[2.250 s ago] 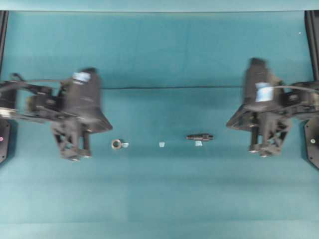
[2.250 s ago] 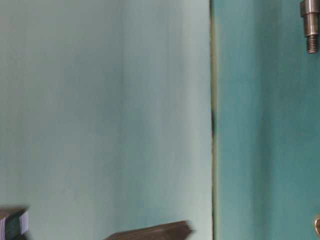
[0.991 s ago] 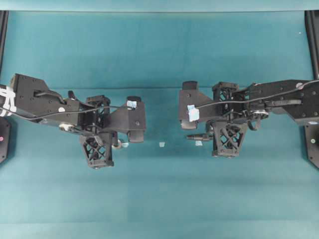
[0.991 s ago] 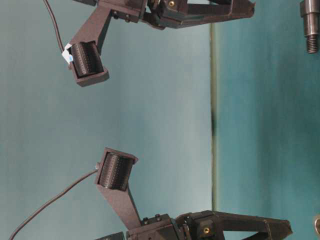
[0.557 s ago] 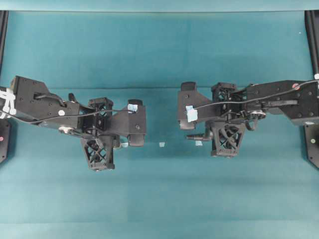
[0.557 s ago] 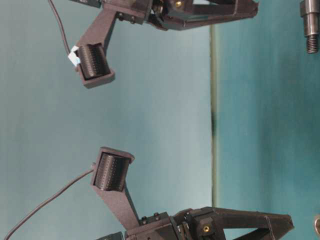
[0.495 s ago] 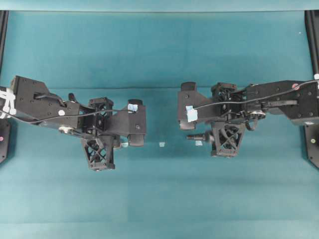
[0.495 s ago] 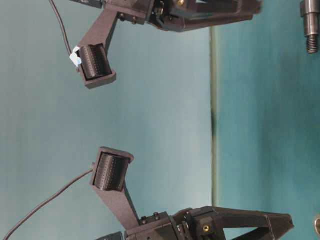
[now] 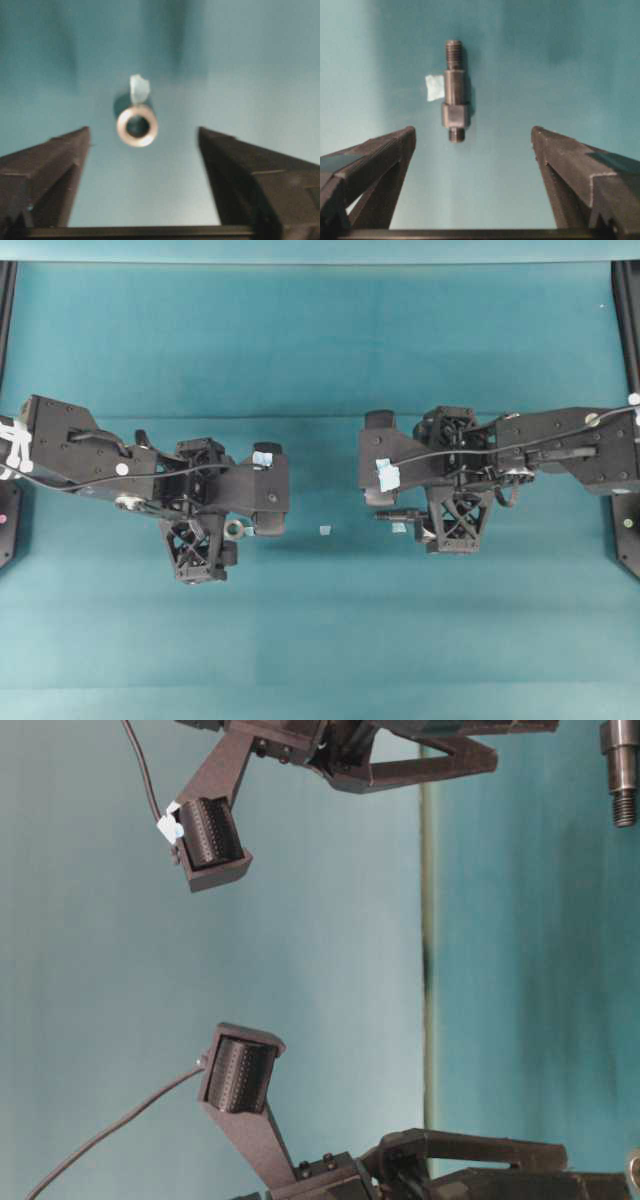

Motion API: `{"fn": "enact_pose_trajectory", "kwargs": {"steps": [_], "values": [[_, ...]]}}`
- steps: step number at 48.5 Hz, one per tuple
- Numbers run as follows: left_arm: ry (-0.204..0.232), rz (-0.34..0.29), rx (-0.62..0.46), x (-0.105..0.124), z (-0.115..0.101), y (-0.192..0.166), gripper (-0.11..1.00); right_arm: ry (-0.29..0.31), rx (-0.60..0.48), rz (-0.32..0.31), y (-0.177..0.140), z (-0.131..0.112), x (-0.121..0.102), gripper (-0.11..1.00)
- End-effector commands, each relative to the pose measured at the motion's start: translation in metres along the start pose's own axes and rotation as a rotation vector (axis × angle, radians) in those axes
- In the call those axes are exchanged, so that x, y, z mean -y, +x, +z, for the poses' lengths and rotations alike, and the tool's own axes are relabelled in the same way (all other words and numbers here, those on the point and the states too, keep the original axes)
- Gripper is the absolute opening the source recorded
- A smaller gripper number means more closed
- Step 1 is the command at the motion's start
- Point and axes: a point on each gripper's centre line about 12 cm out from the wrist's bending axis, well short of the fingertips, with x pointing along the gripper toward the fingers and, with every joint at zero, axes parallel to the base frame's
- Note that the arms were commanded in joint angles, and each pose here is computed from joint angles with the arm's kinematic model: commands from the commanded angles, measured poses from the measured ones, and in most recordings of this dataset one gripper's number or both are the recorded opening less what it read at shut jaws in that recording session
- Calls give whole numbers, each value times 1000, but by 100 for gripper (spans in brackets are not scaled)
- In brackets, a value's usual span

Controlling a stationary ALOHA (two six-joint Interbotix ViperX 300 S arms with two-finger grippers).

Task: Insert the washer onto the shaft with both hands.
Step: 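Open both grippers and center left over washer, right over shaft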

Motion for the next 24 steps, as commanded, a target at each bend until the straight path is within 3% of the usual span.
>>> {"fn": "enact_pose_trajectory", "kwargs": {"steps": [1, 24], "values": [[-2, -1, 34, 0, 5, -3, 91, -4, 26, -1, -2, 3, -1, 89], [-2, 5, -37, -3, -13, 17, 90, -5, 20, 3, 13, -1, -3, 89]]}}
